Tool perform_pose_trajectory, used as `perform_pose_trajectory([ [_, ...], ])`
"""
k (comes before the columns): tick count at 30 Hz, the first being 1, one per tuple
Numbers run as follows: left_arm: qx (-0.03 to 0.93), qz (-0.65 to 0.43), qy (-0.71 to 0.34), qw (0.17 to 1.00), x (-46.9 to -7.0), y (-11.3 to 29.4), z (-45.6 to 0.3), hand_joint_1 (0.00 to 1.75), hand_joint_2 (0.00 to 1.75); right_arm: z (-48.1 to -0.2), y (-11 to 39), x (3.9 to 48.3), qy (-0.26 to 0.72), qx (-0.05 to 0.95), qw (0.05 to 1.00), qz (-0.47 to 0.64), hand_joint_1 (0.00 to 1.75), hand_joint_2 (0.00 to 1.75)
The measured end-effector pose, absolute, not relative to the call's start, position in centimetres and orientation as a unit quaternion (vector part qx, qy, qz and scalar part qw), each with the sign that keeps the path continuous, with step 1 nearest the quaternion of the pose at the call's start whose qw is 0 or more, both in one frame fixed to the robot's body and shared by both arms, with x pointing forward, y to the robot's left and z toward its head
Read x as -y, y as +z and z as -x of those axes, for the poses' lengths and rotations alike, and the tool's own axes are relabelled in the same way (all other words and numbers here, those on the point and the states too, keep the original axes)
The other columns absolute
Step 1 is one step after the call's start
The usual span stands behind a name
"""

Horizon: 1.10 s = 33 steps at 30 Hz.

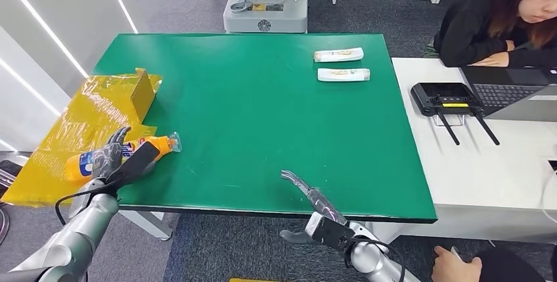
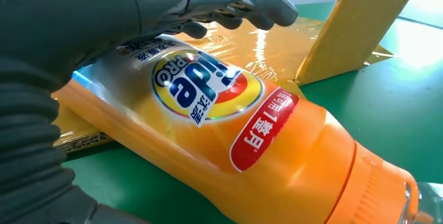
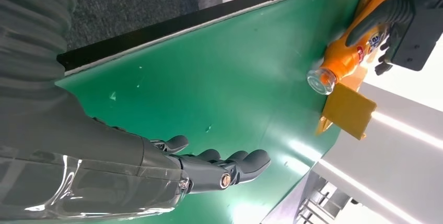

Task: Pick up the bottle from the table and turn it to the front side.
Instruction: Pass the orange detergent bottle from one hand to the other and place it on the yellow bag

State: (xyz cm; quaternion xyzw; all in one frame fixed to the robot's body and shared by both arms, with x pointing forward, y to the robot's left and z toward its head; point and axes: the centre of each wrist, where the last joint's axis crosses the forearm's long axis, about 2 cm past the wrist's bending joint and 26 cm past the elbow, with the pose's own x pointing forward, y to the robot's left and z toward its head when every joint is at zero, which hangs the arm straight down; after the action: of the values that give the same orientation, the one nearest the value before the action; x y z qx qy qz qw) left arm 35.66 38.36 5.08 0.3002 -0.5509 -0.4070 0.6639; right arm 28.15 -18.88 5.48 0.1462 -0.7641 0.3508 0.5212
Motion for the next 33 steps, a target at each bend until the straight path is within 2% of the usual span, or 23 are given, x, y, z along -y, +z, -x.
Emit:
perform_pose_trajectory([
  [5,0.537,-0.287,-0.422,0.671,-38.5,5.3,-35.9,0.00,0.00,-28.1,5.6,18.8,0.349,0.762,0.528,-0.139,0.00,1.75],
  [12,0.480,-0.144,-0.435,0.748,-38.8,8.0,-38.4,0.00,0.00,-28.1,6.5,18.1,0.354,0.760,0.528,-0.130,0.00,1.75],
  [17,0.484,-0.078,-0.426,0.760,-39.0,8.8,-39.0,0.00,0.00,-28.1,7.1,17.5,0.354,0.766,0.521,-0.130,0.00,1.75],
  [23,0.575,-0.090,-0.378,0.720,-37.1,6.8,-37.8,0.00,0.00,-26.4,6.8,17.2,0.346,0.768,0.524,-0.124,0.00,1.75],
  [33,0.587,-0.081,-0.368,0.716,-35.6,6.4,-37.6,0.00,0.00,-25.2,6.3,17.3,0.338,0.765,0.533,-0.128,0.00,1.75],
])
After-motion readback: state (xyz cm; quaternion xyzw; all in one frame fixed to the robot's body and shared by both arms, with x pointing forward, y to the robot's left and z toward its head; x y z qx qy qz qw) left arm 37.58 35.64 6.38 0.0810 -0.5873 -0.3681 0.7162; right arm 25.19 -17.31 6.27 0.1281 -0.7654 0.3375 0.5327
